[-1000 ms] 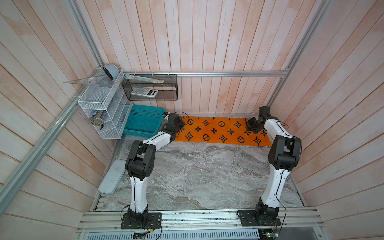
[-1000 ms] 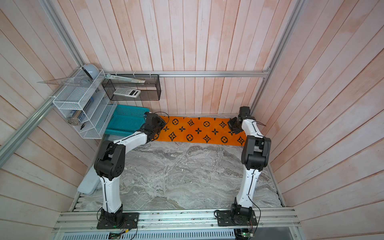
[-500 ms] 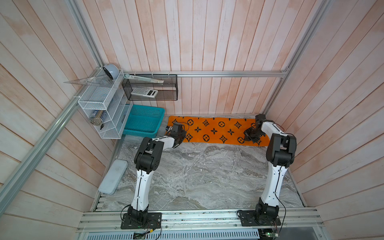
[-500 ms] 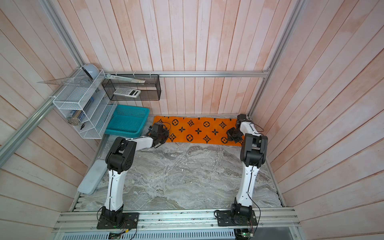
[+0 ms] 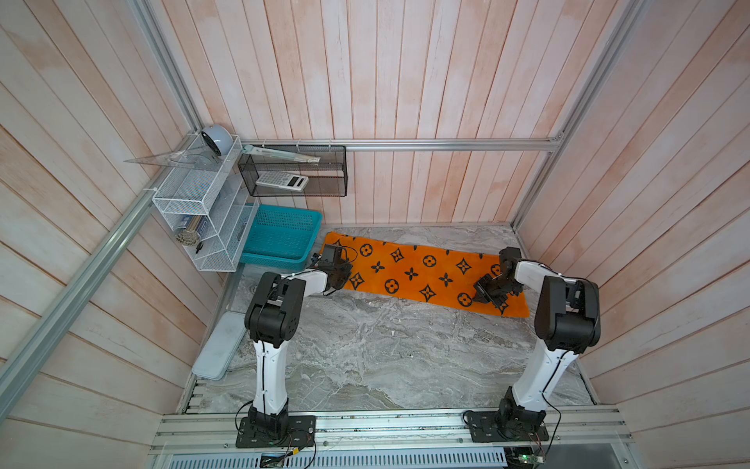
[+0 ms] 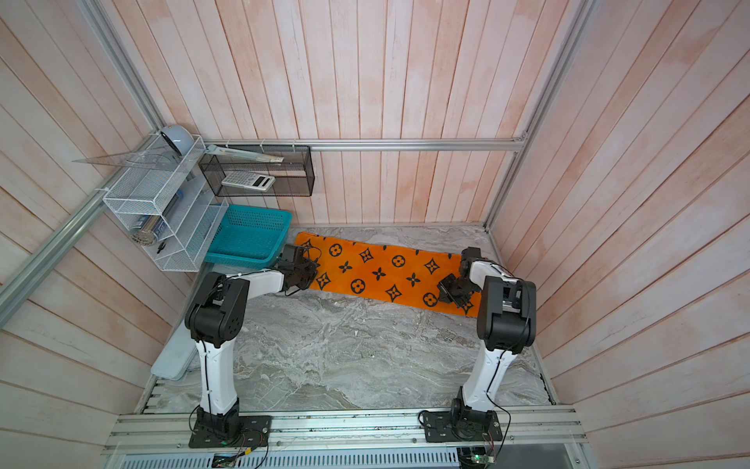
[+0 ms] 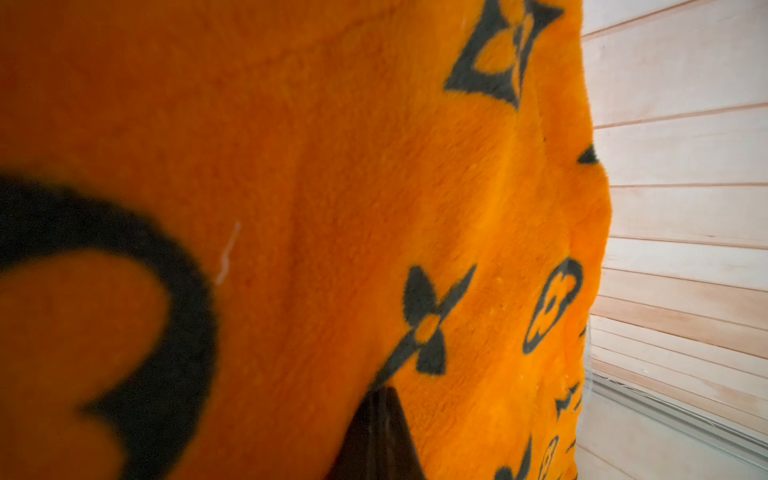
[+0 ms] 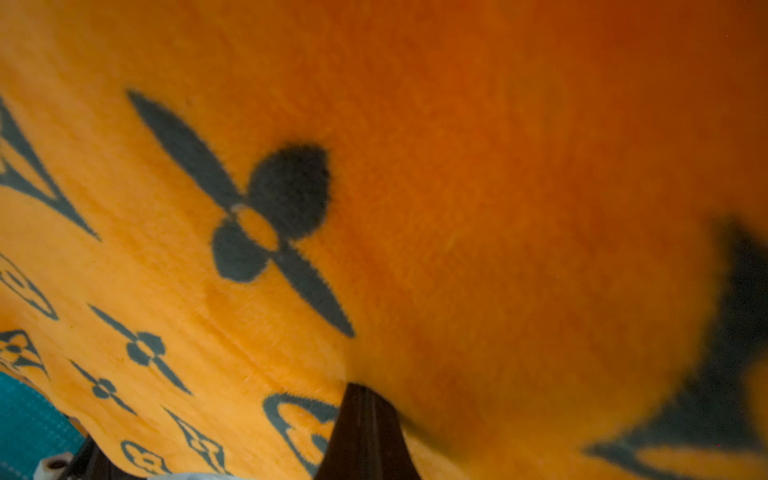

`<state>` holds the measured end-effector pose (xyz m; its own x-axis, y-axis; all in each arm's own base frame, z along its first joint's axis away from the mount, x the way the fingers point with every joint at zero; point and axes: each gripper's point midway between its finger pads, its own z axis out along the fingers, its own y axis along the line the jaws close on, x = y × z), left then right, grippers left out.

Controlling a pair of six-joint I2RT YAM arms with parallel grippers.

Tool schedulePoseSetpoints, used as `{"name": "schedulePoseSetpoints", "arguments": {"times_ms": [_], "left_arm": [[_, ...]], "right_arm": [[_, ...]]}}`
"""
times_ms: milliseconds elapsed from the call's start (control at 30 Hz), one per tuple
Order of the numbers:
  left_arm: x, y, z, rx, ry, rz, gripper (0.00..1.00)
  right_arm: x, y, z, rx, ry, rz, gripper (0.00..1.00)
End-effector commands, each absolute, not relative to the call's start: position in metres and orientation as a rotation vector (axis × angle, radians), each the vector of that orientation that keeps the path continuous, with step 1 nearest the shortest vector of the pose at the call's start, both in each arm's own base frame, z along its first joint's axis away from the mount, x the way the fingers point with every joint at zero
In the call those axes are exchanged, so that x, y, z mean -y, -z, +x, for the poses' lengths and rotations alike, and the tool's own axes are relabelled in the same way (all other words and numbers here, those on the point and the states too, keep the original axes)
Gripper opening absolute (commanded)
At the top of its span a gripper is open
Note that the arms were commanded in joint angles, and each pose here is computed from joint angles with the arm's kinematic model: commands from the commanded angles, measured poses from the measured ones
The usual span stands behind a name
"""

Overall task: Roll up the pillowcase
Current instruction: Adjust the pillowcase at the center of the board.

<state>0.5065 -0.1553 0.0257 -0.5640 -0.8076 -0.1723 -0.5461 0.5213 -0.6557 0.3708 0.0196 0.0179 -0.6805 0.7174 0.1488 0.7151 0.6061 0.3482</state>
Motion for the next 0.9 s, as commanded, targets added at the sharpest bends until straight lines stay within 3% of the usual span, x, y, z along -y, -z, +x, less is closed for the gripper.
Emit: {"name": "schedulePoseSetpoints", "arguments": {"times_ms": [0,233,367,433,767,867], "left_arm": [[0.121,-0.004,0.475,-2.437,0.571,-1.132,0.0],[0.141,-0.065,0.481,-2.451,0.568,-0.948,0.0],[0.195,-0.098,0.471,-2.473,0.59,-0.774,0.0],[0.228,-0.104,0.459,-2.488,0.621,-0.694,0.05],[0.399,-0.043,0.385,-2.667,0.838,-0.482,0.03],[0.42,-0.023,0.375,-2.701,0.859,-0.479,0.03]], "right_arm": [[-0.039,0.003,0.303,-3.056,-0.602,1.294,0.0],[-0.063,-0.036,0.285,-3.044,-0.787,1.158,0.0],[-0.05,-0.063,0.291,-3.015,-0.684,1.057,0.0],[-0.04,-0.072,0.294,-2.995,-0.633,1.038,0.0],[0.037,-0.086,0.296,-2.741,-0.446,1.203,0.0],[0.038,-0.088,0.295,-2.718,-0.49,1.166,0.07]]}}
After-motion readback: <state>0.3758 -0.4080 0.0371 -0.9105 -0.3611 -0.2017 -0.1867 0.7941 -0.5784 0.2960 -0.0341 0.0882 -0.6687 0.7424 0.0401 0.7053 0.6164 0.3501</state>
